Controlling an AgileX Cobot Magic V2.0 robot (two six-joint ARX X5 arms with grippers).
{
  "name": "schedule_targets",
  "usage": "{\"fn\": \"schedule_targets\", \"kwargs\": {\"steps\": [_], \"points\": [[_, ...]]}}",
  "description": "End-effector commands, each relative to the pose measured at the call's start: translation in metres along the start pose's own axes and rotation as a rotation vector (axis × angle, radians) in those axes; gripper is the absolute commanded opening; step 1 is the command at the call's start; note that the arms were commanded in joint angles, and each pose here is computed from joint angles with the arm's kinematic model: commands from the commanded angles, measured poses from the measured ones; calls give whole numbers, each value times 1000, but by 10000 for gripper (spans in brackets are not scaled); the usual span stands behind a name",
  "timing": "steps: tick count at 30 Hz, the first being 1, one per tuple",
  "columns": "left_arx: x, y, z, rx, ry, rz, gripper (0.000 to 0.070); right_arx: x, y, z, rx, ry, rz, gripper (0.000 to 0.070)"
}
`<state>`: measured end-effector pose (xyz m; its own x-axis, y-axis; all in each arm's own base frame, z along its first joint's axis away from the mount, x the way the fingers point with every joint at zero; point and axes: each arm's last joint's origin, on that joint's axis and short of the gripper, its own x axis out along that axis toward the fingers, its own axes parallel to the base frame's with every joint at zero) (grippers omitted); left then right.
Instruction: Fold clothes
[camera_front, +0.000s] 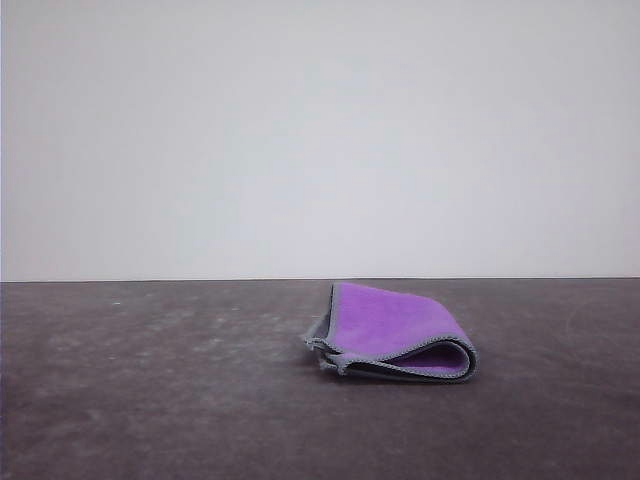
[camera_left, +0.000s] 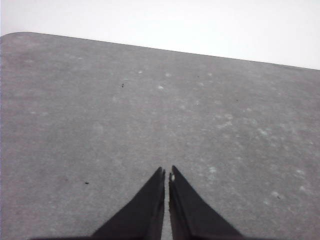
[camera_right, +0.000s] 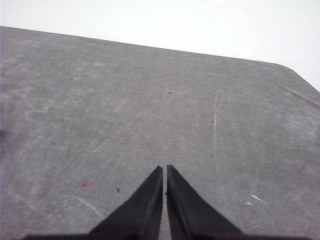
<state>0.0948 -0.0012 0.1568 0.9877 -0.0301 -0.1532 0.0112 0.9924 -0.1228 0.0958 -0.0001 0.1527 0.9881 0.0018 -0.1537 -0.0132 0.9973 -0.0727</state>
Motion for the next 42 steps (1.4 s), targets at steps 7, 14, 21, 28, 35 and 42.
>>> {"fn": "schedule_targets", "kwargs": {"steps": [7, 14, 21, 28, 35, 42], "points": [[2, 1, -7, -1, 22, 0, 4, 0, 0, 0, 10, -9, -5, 12], [2, 1, -7, -1, 23, 0, 4, 0, 0, 0, 10, -9, -5, 12], [2, 1, -7, -1, 22, 0, 4, 0, 0, 0, 10, -9, -5, 12], [2, 1, -7, -1, 22, 0, 4, 0, 0, 0, 10, -9, -5, 12], [2, 1, -7, -1, 22, 0, 4, 0, 0, 0, 11, -9, -5, 12], [2, 1, -7, -1, 22, 0, 4, 0, 0, 0, 10, -9, -5, 12]]}}
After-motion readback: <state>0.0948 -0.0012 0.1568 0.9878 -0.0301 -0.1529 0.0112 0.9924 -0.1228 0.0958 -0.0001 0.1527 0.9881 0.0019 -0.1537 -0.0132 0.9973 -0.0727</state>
